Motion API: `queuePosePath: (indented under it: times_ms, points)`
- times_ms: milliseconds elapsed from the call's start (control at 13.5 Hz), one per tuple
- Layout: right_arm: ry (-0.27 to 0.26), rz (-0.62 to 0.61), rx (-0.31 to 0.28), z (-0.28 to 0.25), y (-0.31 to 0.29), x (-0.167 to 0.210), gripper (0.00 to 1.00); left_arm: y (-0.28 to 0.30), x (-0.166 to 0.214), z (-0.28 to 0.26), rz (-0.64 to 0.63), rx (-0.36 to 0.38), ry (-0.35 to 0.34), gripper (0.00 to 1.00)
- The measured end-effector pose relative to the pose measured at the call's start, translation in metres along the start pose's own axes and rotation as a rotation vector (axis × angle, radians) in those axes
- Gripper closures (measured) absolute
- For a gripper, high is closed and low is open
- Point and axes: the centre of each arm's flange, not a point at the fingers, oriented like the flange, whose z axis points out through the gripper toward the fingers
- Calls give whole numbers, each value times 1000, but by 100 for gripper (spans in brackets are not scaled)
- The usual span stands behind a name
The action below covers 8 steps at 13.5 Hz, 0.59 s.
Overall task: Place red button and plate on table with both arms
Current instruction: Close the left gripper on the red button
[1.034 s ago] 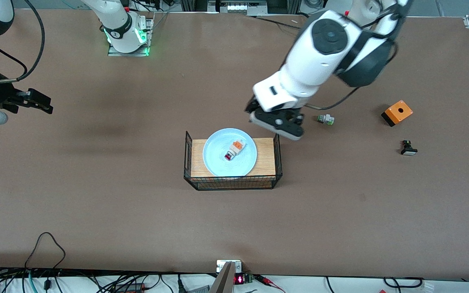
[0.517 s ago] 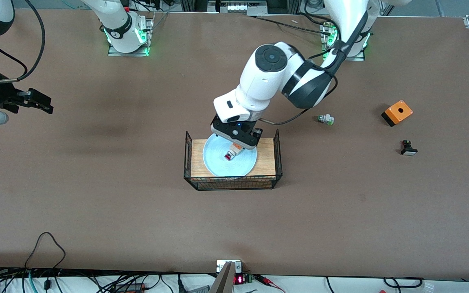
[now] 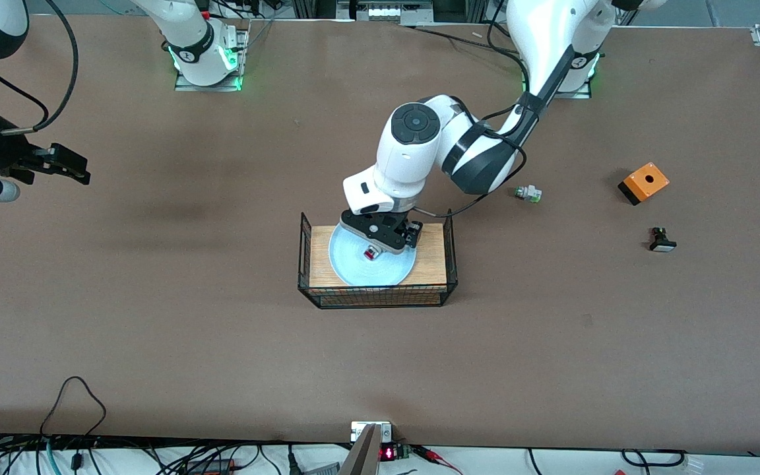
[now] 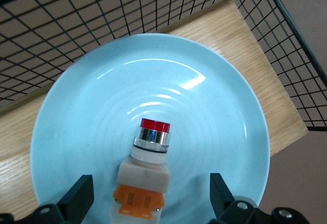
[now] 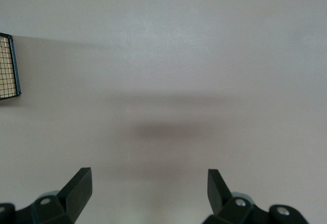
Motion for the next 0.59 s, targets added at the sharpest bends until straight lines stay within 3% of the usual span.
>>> queuePosePath:
  times_ms: [222, 517, 591]
  points:
    - [0, 4, 0, 0, 2, 0, 0, 2, -2, 4, 4, 2, -10, 11]
    - [0, 3, 0, 0, 2, 0, 0, 1, -2, 4, 3, 7, -18, 56]
    - [0, 2, 0, 0, 1, 0, 0, 1, -2, 3, 3, 6, -19, 59]
